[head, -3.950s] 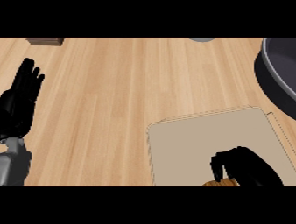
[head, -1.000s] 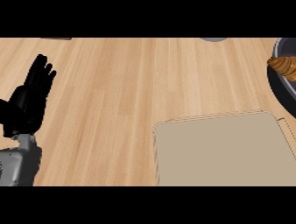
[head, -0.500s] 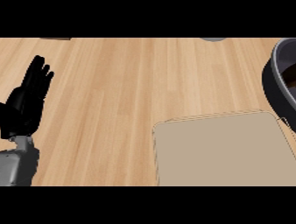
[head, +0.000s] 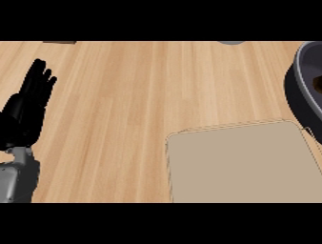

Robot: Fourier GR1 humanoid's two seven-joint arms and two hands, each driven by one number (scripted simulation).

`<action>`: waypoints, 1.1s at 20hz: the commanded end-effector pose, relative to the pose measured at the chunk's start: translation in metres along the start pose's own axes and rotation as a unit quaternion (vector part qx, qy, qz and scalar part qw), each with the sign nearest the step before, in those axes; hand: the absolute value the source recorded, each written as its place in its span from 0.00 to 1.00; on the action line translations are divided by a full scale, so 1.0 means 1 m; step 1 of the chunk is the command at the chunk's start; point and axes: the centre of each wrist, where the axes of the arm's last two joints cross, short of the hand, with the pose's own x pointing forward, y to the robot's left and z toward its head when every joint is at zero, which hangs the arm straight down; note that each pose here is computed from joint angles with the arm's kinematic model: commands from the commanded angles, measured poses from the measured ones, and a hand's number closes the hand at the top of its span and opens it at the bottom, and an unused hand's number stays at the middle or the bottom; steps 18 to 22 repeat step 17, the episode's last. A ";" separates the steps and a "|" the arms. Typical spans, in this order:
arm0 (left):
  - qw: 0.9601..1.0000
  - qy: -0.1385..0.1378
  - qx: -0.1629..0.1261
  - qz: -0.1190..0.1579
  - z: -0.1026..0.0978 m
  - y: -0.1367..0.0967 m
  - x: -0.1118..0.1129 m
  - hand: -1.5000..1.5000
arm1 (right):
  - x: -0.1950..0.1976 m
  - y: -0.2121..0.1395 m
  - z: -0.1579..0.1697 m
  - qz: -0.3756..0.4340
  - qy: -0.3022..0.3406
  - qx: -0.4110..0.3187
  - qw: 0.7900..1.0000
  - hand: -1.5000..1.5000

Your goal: Pick the croissant from the tray and place it in the pot

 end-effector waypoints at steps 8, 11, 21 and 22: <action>1.000 0.005 0.001 0.004 0.002 -0.005 -0.008 0.50 | 0.009 -0.078 0.042 -0.019 0.007 0.008 1.000 0.00; 1.000 -0.007 0.003 0.002 0.000 0.009 -0.003 0.50 | 0.009 -0.089 0.052 -0.008 0.002 0.014 1.000 0.00; 1.000 -0.003 -0.004 0.005 0.001 -0.003 -0.001 0.50 | 0.010 -0.094 0.055 -0.007 0.007 0.017 1.000 0.00; 1.000 -0.003 -0.004 0.005 0.001 -0.003 -0.001 0.50 | 0.010 -0.094 0.055 -0.007 0.007 0.017 1.000 0.00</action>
